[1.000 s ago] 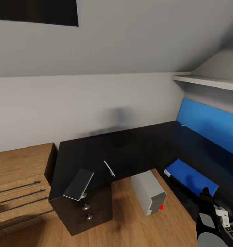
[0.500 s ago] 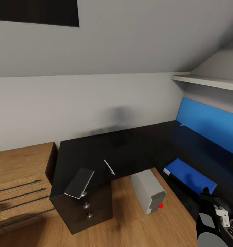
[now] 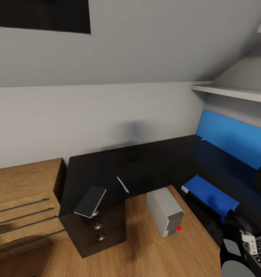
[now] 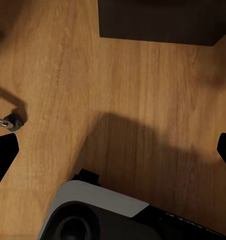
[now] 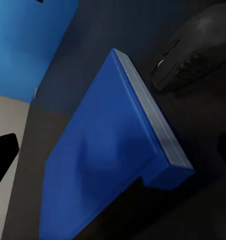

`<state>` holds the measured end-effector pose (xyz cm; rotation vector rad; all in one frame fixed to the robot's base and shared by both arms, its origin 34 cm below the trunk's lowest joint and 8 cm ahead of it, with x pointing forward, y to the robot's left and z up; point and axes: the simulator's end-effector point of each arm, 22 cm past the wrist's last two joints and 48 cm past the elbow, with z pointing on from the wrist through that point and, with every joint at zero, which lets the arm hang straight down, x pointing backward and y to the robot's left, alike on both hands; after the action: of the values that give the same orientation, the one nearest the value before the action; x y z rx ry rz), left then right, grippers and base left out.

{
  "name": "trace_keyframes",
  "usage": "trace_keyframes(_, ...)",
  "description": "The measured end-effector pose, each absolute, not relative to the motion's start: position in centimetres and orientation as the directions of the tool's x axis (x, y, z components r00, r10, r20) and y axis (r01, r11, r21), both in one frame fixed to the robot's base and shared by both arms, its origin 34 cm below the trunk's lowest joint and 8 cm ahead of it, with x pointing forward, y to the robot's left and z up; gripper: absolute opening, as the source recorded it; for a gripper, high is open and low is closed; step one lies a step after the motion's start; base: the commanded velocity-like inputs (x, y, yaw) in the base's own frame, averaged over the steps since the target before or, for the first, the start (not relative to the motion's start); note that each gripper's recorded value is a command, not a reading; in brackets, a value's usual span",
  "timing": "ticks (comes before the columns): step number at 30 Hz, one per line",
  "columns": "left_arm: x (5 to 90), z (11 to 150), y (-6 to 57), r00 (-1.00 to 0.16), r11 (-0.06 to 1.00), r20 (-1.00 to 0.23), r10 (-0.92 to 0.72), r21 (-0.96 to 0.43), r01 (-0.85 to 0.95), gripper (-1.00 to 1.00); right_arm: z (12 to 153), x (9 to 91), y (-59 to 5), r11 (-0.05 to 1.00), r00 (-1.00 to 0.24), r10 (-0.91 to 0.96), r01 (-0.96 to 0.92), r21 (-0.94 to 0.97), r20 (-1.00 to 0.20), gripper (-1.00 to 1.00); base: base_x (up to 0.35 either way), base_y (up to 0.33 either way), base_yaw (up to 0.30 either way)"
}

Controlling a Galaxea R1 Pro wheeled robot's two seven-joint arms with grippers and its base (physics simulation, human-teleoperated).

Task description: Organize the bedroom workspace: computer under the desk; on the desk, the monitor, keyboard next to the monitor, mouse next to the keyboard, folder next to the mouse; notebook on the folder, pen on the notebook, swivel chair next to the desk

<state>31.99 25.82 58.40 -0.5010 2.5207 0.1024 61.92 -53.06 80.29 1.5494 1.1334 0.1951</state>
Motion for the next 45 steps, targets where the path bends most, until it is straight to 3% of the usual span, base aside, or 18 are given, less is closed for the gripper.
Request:
trace_keyframes(15, 31.6, 60.1, 25.8, -0.772, 0.927, -0.542, -0.33, -0.033, -0.373, 1.0, 82.0, 61.7, -53.0, 0.118, 0.517, 0.733, 0.542, 0.832, -0.441, 1.0, 0.0, 0.0, 0.0)
trace_keyframes(22, 31.6, 60.1, 25.7, -0.772, 0.927, -0.542, -0.331, -0.034, -0.373, 1.0, 84.6, 63.3, -53.4, 0.18, 0.498, 0.737, 0.507, 0.843, -0.457, 1.0, 0.0, 0.0, 0.0)
trace_keyframes(31, 31.6, 60.1, 25.7, -0.773, 0.927, -0.541, -0.331, -0.035, -0.373, 1.0, 87.9, 66.0, -51.4, 0.218, 0.41, 0.82, 0.422, 0.88, -0.4, 1.0, 0.0, 0.0, 0.0)
trace_keyframes(37, 31.6, 60.1, 25.8, -0.774, 0.928, -0.541, -0.33, -0.034, -0.372, 1.0, 88.4, 65.9, -48.1, 0.342, 0.265, 0.843, 0.407, 0.847, -0.468, 1.0, 0.0, 0.0, 0.0)
trace_keyframes(45, 31.6, 60.1, 25.7, -0.774, 0.928, -0.541, -0.33, -0.035, -0.371, 1.0, 89.8, 67.7, -39.3, 0.622, -0.047, 0.777, 0.217, 0.753, -0.628, 1.0, 0.0, 0.0, 0.0)
